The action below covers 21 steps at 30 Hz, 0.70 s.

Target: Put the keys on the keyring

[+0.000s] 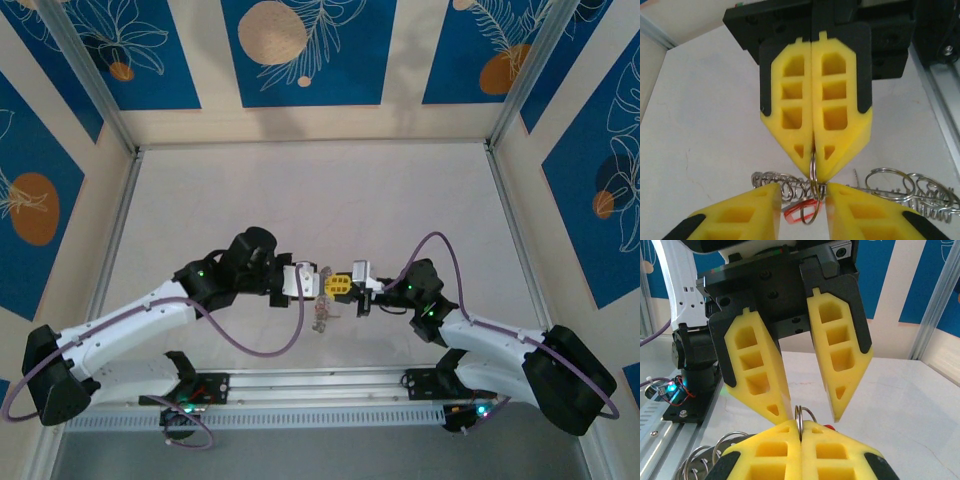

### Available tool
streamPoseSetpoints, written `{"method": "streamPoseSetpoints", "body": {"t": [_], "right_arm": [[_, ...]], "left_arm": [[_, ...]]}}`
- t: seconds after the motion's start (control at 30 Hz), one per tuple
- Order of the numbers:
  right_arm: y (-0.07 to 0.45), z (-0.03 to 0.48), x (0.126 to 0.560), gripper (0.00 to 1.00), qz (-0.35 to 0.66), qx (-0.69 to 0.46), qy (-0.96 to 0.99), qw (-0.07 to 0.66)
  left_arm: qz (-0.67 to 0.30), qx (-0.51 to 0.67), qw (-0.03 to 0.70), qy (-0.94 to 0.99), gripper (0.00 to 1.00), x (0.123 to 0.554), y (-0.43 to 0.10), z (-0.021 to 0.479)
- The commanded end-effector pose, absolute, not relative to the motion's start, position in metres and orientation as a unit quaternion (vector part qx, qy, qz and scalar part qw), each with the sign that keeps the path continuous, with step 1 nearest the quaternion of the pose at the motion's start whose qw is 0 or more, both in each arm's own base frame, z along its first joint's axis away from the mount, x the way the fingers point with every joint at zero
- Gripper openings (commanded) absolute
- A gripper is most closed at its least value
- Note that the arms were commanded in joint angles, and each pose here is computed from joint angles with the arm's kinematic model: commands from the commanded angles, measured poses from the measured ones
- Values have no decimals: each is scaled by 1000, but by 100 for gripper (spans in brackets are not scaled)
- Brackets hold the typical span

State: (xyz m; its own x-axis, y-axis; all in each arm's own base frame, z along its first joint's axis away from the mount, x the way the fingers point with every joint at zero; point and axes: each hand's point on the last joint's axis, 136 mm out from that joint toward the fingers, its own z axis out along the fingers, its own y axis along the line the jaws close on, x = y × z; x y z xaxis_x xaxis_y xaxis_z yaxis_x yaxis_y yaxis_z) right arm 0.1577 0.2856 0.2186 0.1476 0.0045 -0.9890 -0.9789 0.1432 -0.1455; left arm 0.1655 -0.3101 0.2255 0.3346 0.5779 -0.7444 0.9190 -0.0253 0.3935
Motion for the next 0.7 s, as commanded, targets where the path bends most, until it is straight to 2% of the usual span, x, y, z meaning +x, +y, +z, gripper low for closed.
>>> {"method": "streamPoseSetpoints", "body": {"t": [0.0, 0.2, 0.3, 0.4, 0.67], "right_arm": [[287, 237, 159, 0, 422, -497, 467, 598], [288, 235, 160, 0, 424, -498, 467, 596], [288, 230, 160, 0, 419, -503, 473, 589], [287, 214, 162, 6, 396, -517, 500, 571], [292, 194, 164, 13, 370, -533, 529, 547]], "left_arm": [[-222, 684, 449, 531, 25, 160, -318, 239], [-222, 683, 443, 537, 0, 161, -319, 235], [-198, 688, 434, 547, 0, 166, -314, 232], [-160, 694, 420, 563, 0, 174, -305, 231], [-85, 756, 326, 561, 0, 167, -290, 216]]}}
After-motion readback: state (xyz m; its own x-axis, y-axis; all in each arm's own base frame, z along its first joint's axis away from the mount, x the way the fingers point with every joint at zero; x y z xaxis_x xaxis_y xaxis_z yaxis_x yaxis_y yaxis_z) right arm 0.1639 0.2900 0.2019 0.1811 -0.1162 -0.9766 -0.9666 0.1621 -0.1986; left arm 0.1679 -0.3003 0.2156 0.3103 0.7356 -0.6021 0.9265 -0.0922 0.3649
